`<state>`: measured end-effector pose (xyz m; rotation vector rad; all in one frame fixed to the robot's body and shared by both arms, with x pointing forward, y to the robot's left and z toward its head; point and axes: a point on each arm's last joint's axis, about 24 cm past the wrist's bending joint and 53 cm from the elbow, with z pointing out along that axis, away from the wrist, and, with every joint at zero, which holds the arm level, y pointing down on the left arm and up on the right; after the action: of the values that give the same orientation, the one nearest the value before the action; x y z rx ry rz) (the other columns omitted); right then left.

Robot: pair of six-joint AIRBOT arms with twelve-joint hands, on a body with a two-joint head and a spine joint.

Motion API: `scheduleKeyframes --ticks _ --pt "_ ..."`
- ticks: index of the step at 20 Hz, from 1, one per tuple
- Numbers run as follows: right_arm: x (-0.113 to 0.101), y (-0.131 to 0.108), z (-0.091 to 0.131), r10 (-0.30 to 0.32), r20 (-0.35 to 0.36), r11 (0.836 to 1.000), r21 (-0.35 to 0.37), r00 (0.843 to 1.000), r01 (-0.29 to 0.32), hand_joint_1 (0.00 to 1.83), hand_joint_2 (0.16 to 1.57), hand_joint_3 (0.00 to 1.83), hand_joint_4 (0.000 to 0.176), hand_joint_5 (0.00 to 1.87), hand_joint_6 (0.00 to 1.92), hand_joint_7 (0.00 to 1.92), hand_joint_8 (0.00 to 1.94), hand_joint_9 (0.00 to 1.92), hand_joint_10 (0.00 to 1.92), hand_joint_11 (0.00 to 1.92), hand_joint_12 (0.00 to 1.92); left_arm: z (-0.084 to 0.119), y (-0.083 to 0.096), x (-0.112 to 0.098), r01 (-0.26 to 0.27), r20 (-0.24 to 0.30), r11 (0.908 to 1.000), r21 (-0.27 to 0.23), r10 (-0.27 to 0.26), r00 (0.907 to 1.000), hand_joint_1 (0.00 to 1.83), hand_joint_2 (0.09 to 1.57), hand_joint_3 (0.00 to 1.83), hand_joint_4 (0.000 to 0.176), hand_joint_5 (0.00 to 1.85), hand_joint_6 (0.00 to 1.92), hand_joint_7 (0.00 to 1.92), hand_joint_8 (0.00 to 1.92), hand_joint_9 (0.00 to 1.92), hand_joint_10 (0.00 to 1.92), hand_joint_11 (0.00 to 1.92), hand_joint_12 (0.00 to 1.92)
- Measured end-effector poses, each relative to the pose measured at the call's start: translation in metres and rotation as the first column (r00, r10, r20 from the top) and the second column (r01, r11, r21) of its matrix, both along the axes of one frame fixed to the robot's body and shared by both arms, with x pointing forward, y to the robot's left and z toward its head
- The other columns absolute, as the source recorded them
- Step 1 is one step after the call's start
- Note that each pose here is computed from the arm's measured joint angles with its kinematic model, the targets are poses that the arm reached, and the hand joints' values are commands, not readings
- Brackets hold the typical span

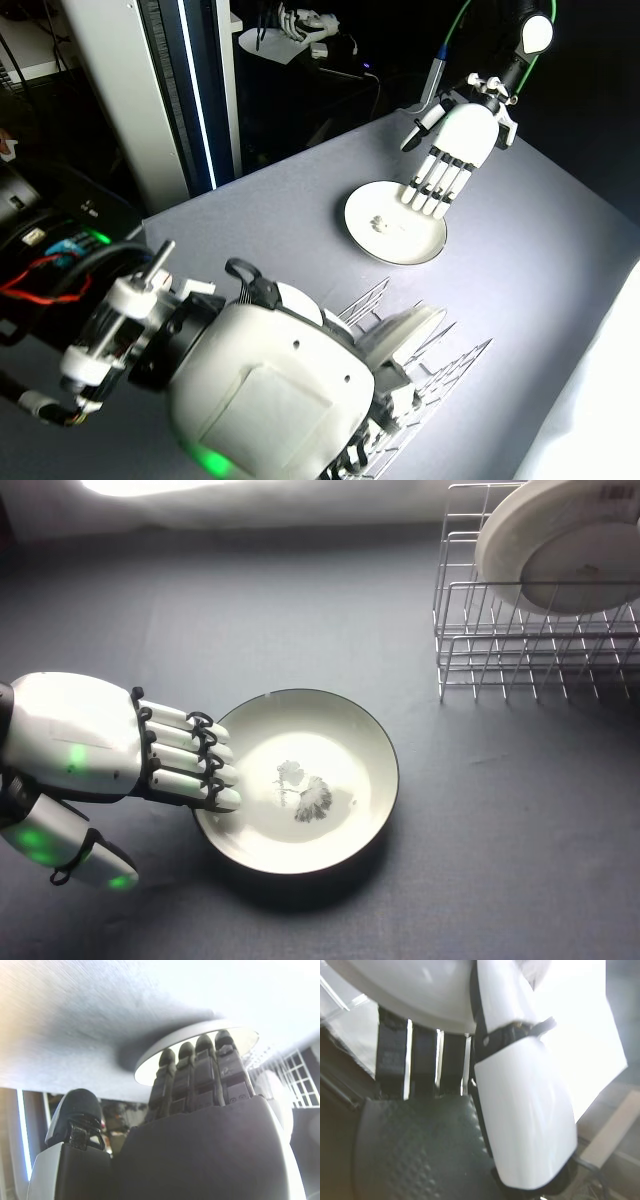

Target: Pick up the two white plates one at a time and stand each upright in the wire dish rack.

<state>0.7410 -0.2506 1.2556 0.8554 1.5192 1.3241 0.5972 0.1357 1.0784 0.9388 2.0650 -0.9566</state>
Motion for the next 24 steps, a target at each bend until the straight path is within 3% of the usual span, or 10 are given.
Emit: scheduleKeyframes --ticks 5,6,7,8,9,10,11,15,20,24 --pt "-0.002 -0.001 -0.013 0.004 -0.002 0.999 -0.034 1.000 -0.004 1.38 1.10 0.00 0.000 0.92 1.10 1.08 0.80 0.92 1.08 0.88 0.91 -0.001 0.001 0.002 -0.007 0.002 1.0000 0.003 0.007 1.0000 0.00 1.30 0.00 0.000 0.06 0.02 0.04 0.01 0.02 0.01 0.02 0.01" --pt "-0.003 -0.002 -0.016 0.004 -0.005 0.999 -0.041 1.000 -0.005 1.26 1.12 0.00 0.000 0.89 1.14 1.06 0.85 0.92 0.59 0.81 0.88 0.000 0.001 0.003 -0.009 0.006 1.0000 0.003 0.009 0.9999 0.00 1.30 0.00 0.000 0.05 0.01 0.03 0.01 0.01 0.00 0.00 0.00" --pt "-0.005 -0.002 -0.023 0.009 -0.009 0.998 -0.065 1.000 -0.010 1.23 1.12 0.00 0.000 0.89 1.15 1.06 0.85 1.00 0.31 0.80 0.87 0.003 0.002 0.009 -0.015 0.020 0.9999 0.002 0.015 0.9997 0.00 1.30 0.00 0.000 0.05 0.01 0.03 0.01 0.00 0.00 0.00 0.00" --pt "-0.005 -0.002 -0.023 0.013 -0.001 0.997 -0.074 1.000 -0.013 1.23 1.12 0.00 0.000 0.89 1.15 1.06 0.85 1.00 0.31 0.80 0.87 0.006 0.004 0.014 -0.036 0.025 0.9993 -0.006 0.036 0.9990 0.00 1.30 0.00 0.000 0.05 0.01 0.03 0.01 0.00 0.00 0.00 0.00" --pt "-0.006 -0.002 -0.024 0.016 0.005 0.997 -0.079 1.000 -0.015 1.31 1.07 0.00 0.000 0.78 0.52 0.91 0.41 0.95 0.17 0.67 0.86 0.007 0.005 0.017 -0.044 0.031 0.9990 -0.006 0.044 0.9986 0.00 1.31 0.00 0.000 0.05 0.01 0.03 0.00 0.00 0.00 0.00 0.00" --pt "-0.007 -0.002 -0.023 0.018 0.015 0.997 -0.080 1.000 -0.017 1.31 1.07 0.00 0.000 0.78 0.52 0.91 0.41 0.95 0.17 0.67 0.86 0.008 0.008 0.022 -0.060 0.041 0.9982 -0.003 0.060 0.9973 0.00 1.31 0.00 0.000 0.05 0.01 0.03 0.00 0.00 0.00 0.00 0.00" --pt "-0.007 -0.001 -0.023 0.019 0.017 0.997 -0.081 1.000 -0.018 1.29 1.05 0.00 0.000 0.80 0.09 0.88 0.05 0.88 0.04 0.49 0.92 0.008 0.009 0.023 -0.063 0.045 0.9980 0.001 0.063 0.9970 0.00 1.30 0.00 0.000 0.04 0.00 0.02 0.01 0.00 0.00 0.00 0.00" --pt "-0.008 0.003 -0.018 0.039 0.047 0.993 -0.110 0.998 -0.034 1.07 1.13 0.01 0.000 0.41 0.00 0.47 0.00 0.46 0.00 0.02 1.10 0.007 0.009 0.023 -0.062 0.042 0.9981 0.001 0.062 0.9972 0.00 1.30 0.00 0.000 0.03 0.00 0.02 0.01 0.00 0.00 0.00 0.00" --pt "-0.012 0.021 0.006 0.070 0.095 0.996 -0.068 0.993 -0.063 0.86 1.01 0.00 0.000 0.07 0.00 0.11 0.00 0.14 0.00 0.00 0.71 0.002 0.011 0.020 -0.064 0.030 0.9979 0.008 0.063 0.9975 0.00 1.30 0.00 0.000 0.06 0.01 0.04 0.01 0.01 0.00 0.00 0.00" --pt "-0.024 0.052 0.025 0.141 0.146 0.988 -0.088 0.979 -0.129 0.92 0.85 0.00 0.000 0.00 0.00 0.00 0.00 0.00 0.00 0.00 0.08 0.001 0.011 0.019 -0.062 0.023 0.9980 0.006 0.062 0.9978 0.00 1.30 0.00 0.000 0.08 0.01 0.06 0.01 0.03 0.01 0.03 0.02"
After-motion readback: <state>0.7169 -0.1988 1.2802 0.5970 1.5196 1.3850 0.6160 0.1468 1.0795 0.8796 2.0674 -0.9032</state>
